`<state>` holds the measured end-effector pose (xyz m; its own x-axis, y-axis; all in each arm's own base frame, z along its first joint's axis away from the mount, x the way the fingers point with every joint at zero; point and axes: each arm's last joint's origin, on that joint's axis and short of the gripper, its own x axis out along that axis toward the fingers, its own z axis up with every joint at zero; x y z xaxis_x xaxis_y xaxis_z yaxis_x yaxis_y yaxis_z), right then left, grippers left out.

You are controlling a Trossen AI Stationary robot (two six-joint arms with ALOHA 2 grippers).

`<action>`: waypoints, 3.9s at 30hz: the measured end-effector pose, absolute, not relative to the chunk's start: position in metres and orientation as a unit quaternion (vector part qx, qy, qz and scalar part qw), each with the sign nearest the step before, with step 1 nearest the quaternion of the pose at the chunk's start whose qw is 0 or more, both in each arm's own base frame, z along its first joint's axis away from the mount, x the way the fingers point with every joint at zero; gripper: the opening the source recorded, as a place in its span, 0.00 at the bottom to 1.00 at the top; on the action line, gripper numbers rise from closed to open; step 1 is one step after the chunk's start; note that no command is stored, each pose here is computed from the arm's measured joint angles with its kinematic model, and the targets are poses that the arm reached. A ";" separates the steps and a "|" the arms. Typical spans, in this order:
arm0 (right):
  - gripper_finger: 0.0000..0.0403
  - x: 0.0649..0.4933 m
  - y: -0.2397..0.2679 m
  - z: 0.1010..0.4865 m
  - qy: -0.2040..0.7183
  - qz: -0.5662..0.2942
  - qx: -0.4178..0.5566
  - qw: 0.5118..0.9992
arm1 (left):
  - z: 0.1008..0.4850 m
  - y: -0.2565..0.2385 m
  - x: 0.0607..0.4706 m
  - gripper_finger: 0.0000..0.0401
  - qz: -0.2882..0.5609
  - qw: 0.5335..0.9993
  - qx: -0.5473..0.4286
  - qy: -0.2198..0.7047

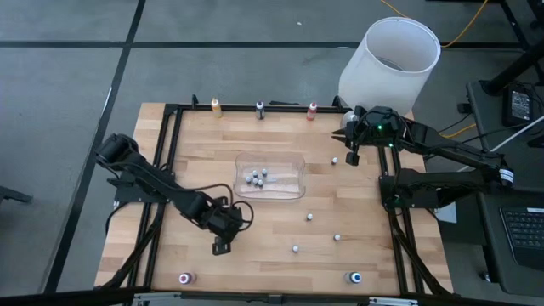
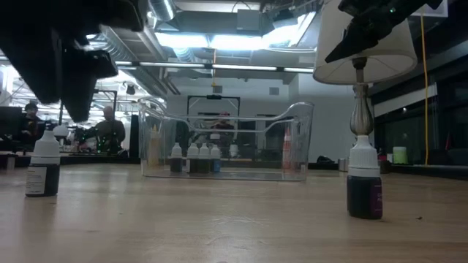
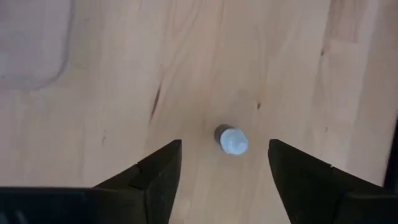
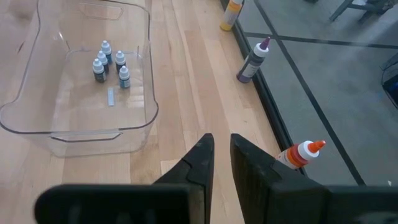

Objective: Pick & Place food coloring
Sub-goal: Put the black food coloring bottle into the transparent bin

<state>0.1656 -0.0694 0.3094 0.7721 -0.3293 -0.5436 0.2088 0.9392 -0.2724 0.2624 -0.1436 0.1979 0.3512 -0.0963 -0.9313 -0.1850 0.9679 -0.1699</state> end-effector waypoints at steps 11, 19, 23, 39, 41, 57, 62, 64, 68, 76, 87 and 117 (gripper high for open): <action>0.14 0.166 -0.069 0.309 0.308 -0.140 -0.108 0.935 | 0.162 -0.157 0.273 0.59 0.017 0.788 -0.116 0.604; 0.14 0.166 -0.069 0.309 0.308 -0.140 -0.109 0.935 | 0.157 -0.157 0.277 0.52 0.021 0.791 -0.119 0.600; 0.14 0.166 -0.069 0.309 0.310 -0.137 -0.118 0.933 | 0.157 -0.157 0.278 0.45 0.017 0.791 -0.122 0.600; 0.14 0.166 -0.070 0.309 0.312 -0.133 -0.132 0.932 | 0.170 -0.156 0.276 0.18 -0.004 0.780 -0.140 0.609; 0.14 0.166 -0.070 0.309 0.312 -0.132 -0.133 0.931 | 0.187 -0.152 0.278 0.16 -0.003 0.782 -0.141 0.607; 0.14 0.166 -0.070 0.309 0.310 -0.133 -0.134 0.932 | 0.407 -0.057 0.240 0.18 0.052 0.852 -0.159 0.495; 0.14 0.166 -0.070 0.309 0.310 -0.133 -0.133 0.932 | 0.421 -0.036 0.236 0.18 0.064 0.859 -0.140 0.489; 0.14 0.166 -0.070 0.309 0.310 -0.133 -0.133 0.932 | 0.421 -0.029 0.238 0.18 0.067 0.863 -0.133 0.483; 0.14 0.166 -0.070 0.309 0.310 -0.133 -0.132 0.932 | 0.422 -0.011 0.244 0.18 0.074 0.872 -0.126 0.467; 0.14 0.166 -0.070 0.309 0.310 -0.133 -0.132 0.932 | 0.411 0.023 0.293 0.18 0.029 0.865 -0.103 0.490; 0.14 0.166 -0.070 0.309 0.310 -0.133 -0.132 0.932 | 0.395 0.046 0.333 0.19 0.000 0.851 -0.071 0.520; 0.14 0.170 -0.071 0.303 0.331 -0.123 -0.126 0.927 | 0.220 0.025 0.366 0.18 -0.004 0.810 -0.078 0.582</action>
